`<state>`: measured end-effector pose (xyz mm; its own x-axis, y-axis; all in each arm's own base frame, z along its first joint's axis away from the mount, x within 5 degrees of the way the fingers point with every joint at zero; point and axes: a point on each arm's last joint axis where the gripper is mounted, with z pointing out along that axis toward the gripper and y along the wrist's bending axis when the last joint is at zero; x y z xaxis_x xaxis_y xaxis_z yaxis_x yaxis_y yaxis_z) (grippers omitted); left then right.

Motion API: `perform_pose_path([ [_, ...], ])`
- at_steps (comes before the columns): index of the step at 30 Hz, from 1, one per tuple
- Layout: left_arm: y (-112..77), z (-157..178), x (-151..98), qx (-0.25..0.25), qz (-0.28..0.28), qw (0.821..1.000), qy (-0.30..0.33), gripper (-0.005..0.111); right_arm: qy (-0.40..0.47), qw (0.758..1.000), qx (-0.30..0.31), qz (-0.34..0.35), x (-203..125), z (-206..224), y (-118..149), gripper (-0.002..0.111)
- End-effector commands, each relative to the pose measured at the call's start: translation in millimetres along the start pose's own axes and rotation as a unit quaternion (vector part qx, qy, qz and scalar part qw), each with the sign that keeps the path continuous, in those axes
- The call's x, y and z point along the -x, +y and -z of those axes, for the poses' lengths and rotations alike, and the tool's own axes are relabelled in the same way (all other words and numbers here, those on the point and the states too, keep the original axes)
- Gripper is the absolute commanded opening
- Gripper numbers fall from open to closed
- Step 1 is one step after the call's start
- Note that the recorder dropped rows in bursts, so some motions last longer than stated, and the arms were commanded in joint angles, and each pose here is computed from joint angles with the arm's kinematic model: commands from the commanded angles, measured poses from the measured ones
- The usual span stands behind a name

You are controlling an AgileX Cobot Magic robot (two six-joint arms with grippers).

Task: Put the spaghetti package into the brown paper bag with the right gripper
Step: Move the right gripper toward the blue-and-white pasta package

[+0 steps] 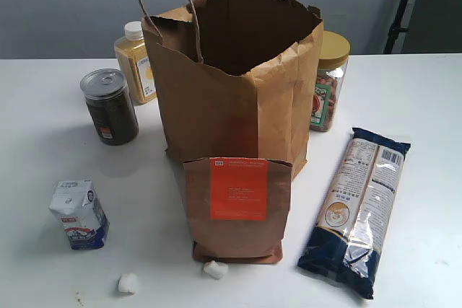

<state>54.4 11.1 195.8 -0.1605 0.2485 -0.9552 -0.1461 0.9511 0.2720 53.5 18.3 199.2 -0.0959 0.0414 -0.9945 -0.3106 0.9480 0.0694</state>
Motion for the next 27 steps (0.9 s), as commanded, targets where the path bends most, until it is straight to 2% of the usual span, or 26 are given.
perform_pose_path([
  [1,-0.5,-0.5,-1.0,-0.002,0.004,1.0,0.0,0.0,-0.02,1.0,-0.003,-0.009,2.5,0.3,-0.3,0.0],
  [5,-0.5,-0.5,-1.0,-0.002,0.004,1.0,0.0,0.0,-0.059,0.997,0.001,-0.055,9.6,0.9,-0.2,0.0],
  [9,-0.5,-0.5,-1.0,-0.002,0.004,1.0,0.0,0.0,-0.097,0.971,0.01,-0.22,16.4,2.0,-1.8,0.0],
  [11,-0.5,-0.5,-1.0,-0.002,0.004,1.0,0.0,0.0,-0.097,0.961,0.013,-0.257,16.5,2.0,-2.0,0.0],
  [13,-0.5,-0.5,-1.0,-0.002,0.004,1.0,0.0,0.0,-0.089,0.967,0.022,-0.238,22.1,3.6,0.7,0.0],
  [15,-0.5,-0.5,-1.0,-0.002,0.004,1.0,0.0,0.0,-0.081,0.979,0.04,-0.183,35.9,8.2,5.5,0.0],
  [19,-0.5,-0.5,-1.0,-0.002,0.004,1.0,0.0,0.0,-0.045,0.983,0.066,-0.164,59.3,9.8,12.8,0.0],
  [23,-0.5,-0.5,-1.0,-0.002,0.004,1.0,0.0,0.0,0.061,0.987,0.075,-0.128,73.9,-8.7,19.9,0.0],
  [27,-0.5,-0.5,-1.0,-0.002,0.004,1.0,0.0,0.0,0.193,0.973,0.084,-0.1,77.1,-39.8,26.0,0.0],
])
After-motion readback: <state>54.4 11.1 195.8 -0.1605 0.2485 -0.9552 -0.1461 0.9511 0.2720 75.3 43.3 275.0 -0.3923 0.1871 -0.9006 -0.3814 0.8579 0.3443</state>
